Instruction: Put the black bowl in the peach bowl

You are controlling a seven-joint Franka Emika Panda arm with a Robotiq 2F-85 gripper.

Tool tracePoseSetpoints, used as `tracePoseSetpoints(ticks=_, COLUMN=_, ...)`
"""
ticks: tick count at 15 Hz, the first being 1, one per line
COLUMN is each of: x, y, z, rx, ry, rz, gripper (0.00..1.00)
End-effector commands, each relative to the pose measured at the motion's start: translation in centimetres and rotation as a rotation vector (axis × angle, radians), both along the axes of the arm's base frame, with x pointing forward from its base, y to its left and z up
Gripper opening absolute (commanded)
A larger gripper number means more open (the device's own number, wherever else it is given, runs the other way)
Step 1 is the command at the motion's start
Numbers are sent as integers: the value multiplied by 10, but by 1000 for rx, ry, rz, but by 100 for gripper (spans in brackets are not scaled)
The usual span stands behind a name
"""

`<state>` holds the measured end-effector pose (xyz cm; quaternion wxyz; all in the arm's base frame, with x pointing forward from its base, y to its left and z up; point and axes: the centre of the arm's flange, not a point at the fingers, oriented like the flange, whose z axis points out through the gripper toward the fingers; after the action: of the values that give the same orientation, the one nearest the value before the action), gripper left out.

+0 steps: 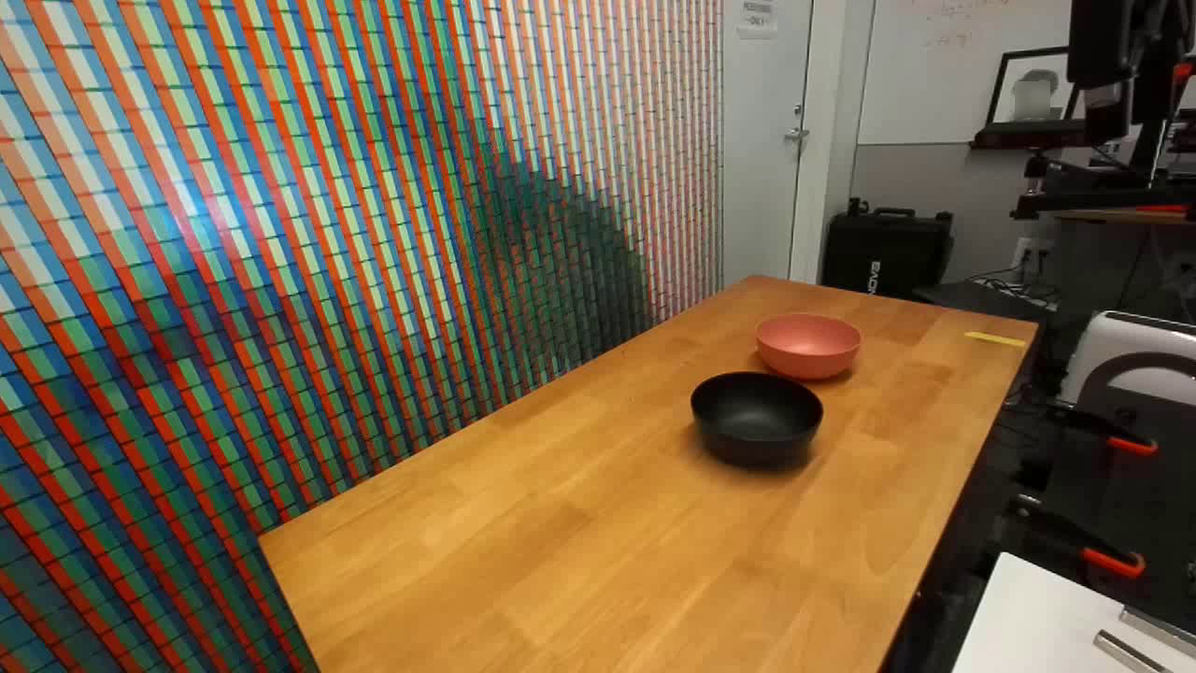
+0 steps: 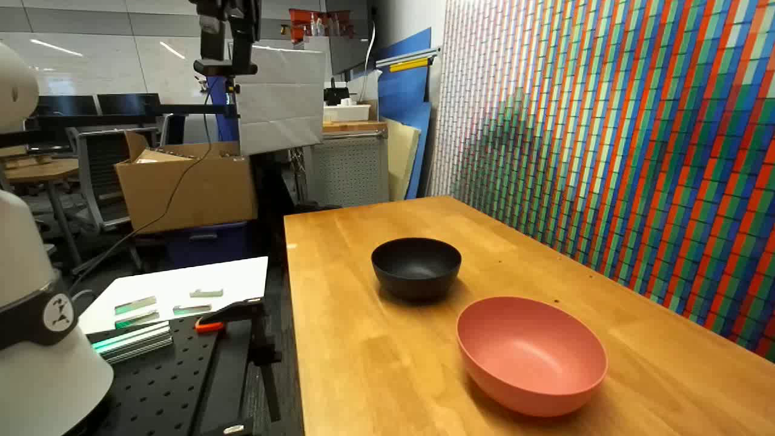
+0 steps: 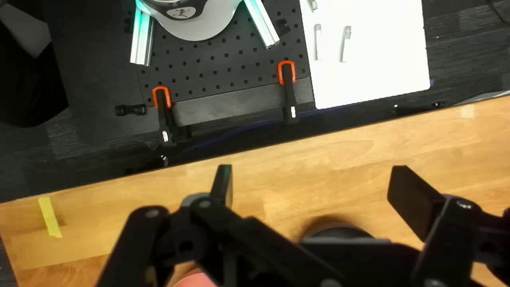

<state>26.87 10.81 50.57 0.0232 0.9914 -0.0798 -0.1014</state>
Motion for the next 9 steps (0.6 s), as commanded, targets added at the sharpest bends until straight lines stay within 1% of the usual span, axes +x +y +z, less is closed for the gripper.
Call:
tracePoseSetpoints(ticks=1, x=0, y=0, z=1, rx=0, ry=-2, rz=0, gripper=100)
tracePoseSetpoints(ticks=3, x=0, y=0, z=3, rx=1, ry=-7, rz=1, gripper=100)
tracePoseSetpoints(ticks=5, x=9, y=0, z=3, rx=-11, ry=-44, rz=-12, gripper=100)
tracePoseSetpoints(ticks=7, x=37, y=1, z=13, rx=-5, ry=-129, rz=-43, gripper=100)
tracePoseSetpoints(ticks=9, x=78, y=6, z=26, rx=16, ry=-207, rz=-84, gripper=100)
